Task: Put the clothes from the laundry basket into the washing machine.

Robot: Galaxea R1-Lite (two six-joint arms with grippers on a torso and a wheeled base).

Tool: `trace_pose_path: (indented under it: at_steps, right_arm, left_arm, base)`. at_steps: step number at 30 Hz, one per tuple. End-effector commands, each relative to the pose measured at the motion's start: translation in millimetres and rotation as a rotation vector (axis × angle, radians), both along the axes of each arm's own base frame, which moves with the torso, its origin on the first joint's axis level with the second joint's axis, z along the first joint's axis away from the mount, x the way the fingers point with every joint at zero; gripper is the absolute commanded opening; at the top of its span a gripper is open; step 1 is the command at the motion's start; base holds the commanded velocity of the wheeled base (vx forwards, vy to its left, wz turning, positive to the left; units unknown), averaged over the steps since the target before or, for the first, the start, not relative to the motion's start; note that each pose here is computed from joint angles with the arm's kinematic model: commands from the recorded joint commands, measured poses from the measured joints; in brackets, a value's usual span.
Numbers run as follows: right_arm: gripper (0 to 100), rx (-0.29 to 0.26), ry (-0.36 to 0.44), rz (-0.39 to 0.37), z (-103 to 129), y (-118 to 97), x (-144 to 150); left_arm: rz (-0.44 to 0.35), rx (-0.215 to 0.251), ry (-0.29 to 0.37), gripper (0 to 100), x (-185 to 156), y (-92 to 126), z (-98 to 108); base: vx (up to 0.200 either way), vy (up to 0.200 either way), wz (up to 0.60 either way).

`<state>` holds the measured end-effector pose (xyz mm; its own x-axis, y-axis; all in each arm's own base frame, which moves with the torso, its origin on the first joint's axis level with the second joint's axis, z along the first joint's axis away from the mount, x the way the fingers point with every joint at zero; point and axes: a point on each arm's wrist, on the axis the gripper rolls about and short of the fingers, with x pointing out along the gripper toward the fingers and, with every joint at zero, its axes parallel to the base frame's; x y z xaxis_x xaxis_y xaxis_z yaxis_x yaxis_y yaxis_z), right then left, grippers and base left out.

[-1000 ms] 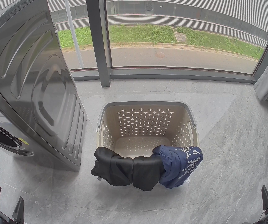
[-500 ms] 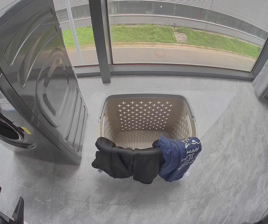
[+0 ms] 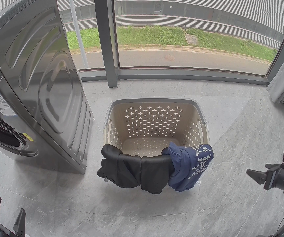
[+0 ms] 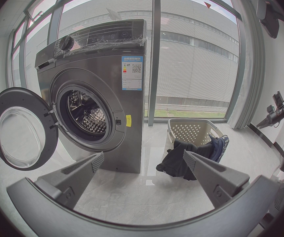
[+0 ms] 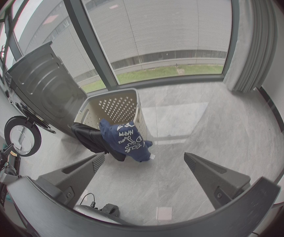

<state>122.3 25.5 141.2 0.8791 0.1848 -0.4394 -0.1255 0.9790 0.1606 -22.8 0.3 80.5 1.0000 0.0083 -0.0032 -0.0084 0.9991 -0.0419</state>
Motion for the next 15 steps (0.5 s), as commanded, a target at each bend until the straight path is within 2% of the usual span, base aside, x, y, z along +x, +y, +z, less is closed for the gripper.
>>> trace_pose_path:
  at_steps: [1,9,15]
  right_arm:
    - [100,-0.033,0.198,0.061,-36,30,50]
    - [100,-0.035,0.215,0.076,-56,42,75]
    - [100,-0.033,0.195,0.085,-67,57,92]
  left_arm:
    - [0.001,-0.001,0.008,100,1,0,-4]
    - [0.001,-0.001,0.008,100,1,0,-4]
    - [0.001,-0.001,0.008,100,1,0,-4]
  base:
    - [0.0,0.0,0.0]
    - [0.0,0.0,0.0]
    - [0.0,0.0,0.0]
